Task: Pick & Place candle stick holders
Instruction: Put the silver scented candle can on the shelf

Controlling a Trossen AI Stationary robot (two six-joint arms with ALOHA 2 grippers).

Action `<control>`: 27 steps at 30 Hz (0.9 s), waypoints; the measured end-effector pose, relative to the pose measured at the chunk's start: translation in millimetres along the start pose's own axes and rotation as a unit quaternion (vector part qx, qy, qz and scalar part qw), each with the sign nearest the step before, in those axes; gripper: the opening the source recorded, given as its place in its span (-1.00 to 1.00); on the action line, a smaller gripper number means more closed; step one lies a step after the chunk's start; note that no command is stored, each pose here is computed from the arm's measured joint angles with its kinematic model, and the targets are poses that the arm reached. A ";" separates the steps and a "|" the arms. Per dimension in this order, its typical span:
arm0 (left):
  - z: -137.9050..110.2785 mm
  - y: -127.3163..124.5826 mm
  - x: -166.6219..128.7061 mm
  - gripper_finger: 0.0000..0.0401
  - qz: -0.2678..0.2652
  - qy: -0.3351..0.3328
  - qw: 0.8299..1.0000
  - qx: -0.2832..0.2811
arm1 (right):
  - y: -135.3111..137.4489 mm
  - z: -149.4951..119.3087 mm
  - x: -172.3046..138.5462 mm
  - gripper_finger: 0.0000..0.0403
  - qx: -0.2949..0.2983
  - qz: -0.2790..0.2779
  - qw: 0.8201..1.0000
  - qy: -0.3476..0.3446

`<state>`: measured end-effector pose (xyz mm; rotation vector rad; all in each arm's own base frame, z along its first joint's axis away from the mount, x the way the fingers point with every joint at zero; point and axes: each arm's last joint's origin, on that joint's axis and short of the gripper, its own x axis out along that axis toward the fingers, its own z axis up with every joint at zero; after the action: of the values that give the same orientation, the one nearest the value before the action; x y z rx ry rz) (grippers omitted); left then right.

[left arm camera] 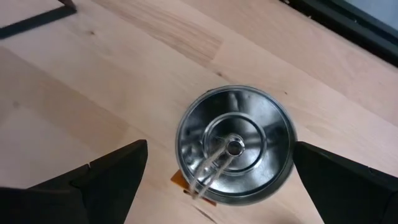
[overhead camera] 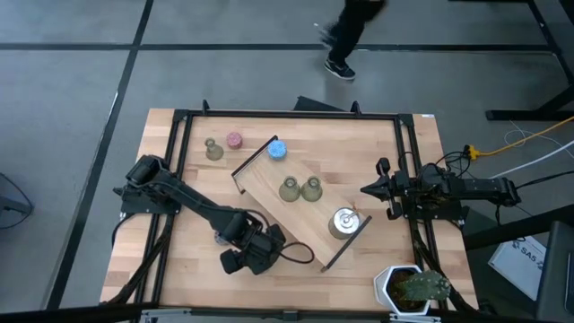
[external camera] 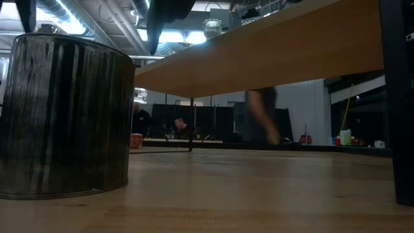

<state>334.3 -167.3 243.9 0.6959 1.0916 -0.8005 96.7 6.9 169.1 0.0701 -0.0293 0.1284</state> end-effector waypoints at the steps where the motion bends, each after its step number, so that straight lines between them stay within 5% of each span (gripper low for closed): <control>1: 0.0 0.5 -0.3 0.99 -0.002 -0.002 1.000 -0.003 | 0.0 0.0 0.0 -1.00 0.000 0.000 1.000 0.000; 11: -0.6 -2.9 0.4 0.99 -0.035 -0.006 0.999 -0.005 | 0.0 -0.2 0.0 -1.00 0.000 0.000 1.000 0.000; 27: -1.0 -1.7 6.1 0.99 -0.013 0.006 1.000 0.000 | 0.0 0.0 0.0 -1.00 0.000 0.000 1.000 0.000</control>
<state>333.9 -168.7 237.6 0.6888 1.1126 -0.8204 96.7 6.9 169.1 0.0701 -0.0293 0.1285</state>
